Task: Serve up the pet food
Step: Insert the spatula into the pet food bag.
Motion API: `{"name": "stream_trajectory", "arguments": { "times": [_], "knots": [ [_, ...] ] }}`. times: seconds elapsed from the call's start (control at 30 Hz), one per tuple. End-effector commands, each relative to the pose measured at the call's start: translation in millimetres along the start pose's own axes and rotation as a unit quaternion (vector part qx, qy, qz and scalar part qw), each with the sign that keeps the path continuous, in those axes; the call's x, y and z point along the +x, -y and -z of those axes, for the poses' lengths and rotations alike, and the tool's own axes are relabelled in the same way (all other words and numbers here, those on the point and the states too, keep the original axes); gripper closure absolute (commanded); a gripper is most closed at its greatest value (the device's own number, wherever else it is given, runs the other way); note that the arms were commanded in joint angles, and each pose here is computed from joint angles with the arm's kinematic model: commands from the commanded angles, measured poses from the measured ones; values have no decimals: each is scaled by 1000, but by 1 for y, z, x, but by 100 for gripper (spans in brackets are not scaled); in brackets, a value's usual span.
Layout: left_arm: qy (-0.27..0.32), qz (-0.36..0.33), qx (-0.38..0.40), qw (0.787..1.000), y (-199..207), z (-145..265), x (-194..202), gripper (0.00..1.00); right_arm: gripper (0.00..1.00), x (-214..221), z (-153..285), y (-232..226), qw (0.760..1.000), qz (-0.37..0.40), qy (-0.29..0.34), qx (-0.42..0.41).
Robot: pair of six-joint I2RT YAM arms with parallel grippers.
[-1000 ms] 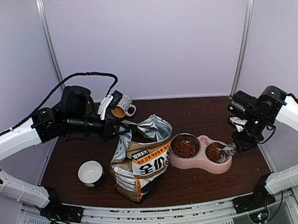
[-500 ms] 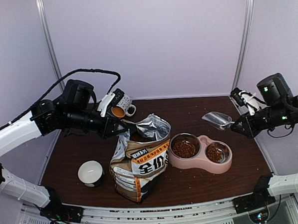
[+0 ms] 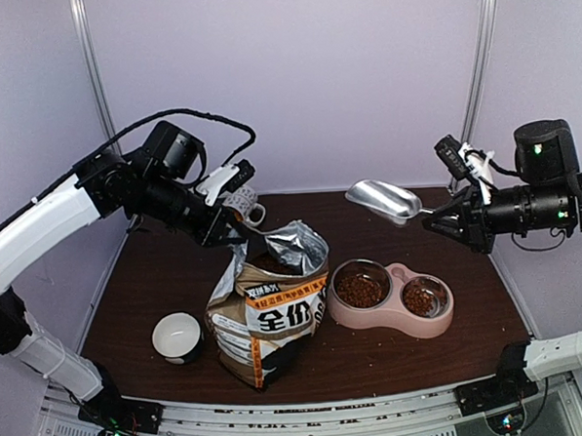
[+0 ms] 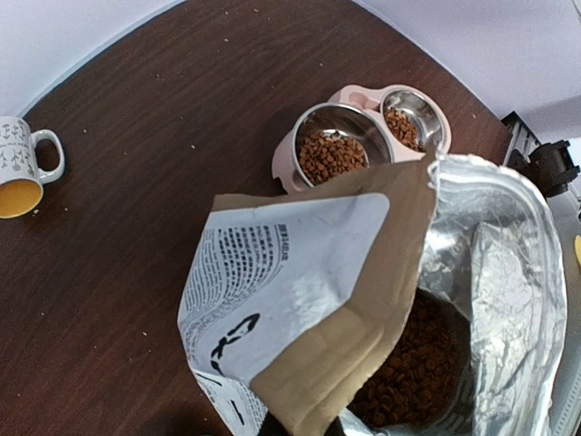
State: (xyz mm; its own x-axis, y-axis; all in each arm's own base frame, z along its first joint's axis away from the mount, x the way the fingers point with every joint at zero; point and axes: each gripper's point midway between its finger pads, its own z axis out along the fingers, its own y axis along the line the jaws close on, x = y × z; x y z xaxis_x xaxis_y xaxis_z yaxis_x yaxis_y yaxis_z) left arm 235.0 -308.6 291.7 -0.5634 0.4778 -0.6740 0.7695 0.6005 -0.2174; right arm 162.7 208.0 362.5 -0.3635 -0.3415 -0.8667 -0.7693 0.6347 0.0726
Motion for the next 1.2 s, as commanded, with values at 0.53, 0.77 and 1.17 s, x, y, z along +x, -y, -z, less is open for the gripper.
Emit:
{"name": "stream_trajectory", "arguments": {
  "times": [0.53,0.77,1.17],
  "knots": [
    [237,-135,43,961,59,76,-116,100,100,8,-60,-97,982,35,-114,-148],
    [233,-171,30,957,93,63,-108,100,100,39,-84,-102,969,16,-213,-126],
    [251,-144,41,956,121,29,-92,100,100,102,-118,-111,910,-115,-391,-70]
  ]
}}
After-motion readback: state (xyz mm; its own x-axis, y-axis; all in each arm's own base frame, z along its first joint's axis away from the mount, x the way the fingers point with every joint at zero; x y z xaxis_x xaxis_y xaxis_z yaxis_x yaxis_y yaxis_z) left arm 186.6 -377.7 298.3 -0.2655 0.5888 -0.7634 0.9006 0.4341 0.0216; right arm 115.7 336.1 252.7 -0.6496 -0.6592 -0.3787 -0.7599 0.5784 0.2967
